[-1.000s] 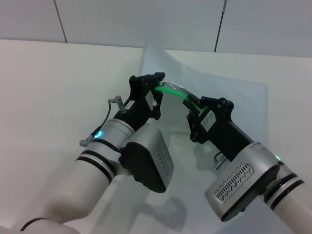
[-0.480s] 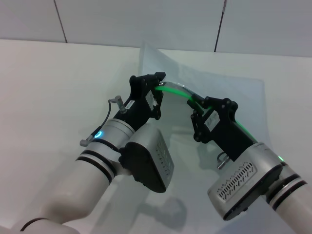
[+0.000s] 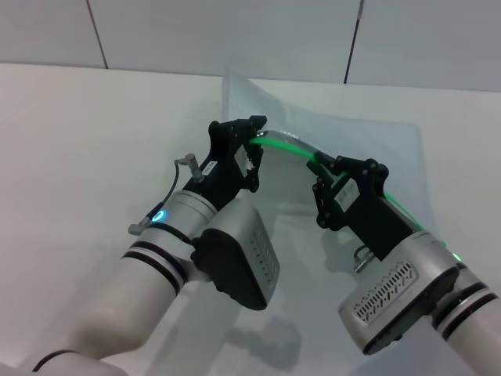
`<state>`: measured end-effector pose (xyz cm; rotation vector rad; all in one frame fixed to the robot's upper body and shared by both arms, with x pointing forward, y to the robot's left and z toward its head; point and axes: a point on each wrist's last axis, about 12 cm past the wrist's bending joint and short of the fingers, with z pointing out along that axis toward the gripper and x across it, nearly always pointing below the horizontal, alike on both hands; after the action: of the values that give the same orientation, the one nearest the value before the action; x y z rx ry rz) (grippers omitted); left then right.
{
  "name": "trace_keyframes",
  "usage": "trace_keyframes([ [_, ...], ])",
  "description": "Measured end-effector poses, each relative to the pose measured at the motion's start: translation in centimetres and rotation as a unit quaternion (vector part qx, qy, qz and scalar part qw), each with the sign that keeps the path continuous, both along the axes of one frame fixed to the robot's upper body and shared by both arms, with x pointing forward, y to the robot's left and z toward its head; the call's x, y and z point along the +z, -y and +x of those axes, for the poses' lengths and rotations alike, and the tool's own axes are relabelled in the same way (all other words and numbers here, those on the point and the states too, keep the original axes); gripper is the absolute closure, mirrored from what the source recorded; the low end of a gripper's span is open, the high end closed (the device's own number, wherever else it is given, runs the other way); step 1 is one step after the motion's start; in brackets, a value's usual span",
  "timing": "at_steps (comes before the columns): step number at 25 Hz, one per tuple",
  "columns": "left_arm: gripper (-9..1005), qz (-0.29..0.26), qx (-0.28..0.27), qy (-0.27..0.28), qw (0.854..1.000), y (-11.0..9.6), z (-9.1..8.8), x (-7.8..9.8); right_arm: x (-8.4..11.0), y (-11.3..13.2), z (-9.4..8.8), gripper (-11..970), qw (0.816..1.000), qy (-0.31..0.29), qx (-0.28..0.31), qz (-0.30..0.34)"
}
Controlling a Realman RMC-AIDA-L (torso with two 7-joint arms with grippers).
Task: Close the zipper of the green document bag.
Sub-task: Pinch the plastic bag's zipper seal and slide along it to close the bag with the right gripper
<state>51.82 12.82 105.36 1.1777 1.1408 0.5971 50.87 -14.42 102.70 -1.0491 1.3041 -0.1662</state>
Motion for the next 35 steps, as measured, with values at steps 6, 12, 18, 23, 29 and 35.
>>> trace_keyframes([
  [6,838,0.0,-0.001,0.001,1.0,0.0,0.0,0.0,-0.1,0.2,0.0,882,1.0,0.0,-0.004,-0.001],
  [12,836,0.001,-0.001,0.001,1.0,0.0,0.0,0.0,-0.3,0.6,0.0,882,1.0,-0.006,-0.013,-0.002],
  [18,834,0.001,-0.001,0.0,1.0,0.0,0.0,0.0,-0.5,0.9,0.0,882,1.0,-0.009,-0.019,-0.003],
  [23,832,0.002,-0.002,-0.001,1.0,0.0,0.0,0.0,-0.7,1.3,0.1,882,1.0,-0.012,-0.026,-0.005],
  [29,830,0.002,-0.004,-0.002,1.0,0.1,0.0,-0.1,-0.9,1.8,0.1,882,0.999,-0.016,-0.035,-0.009],
  [35,828,0.003,-0.004,-0.003,1.0,0.1,0.0,-0.1,-1.1,2.1,0.2,881,0.999,-0.018,-0.04,-0.011],
])
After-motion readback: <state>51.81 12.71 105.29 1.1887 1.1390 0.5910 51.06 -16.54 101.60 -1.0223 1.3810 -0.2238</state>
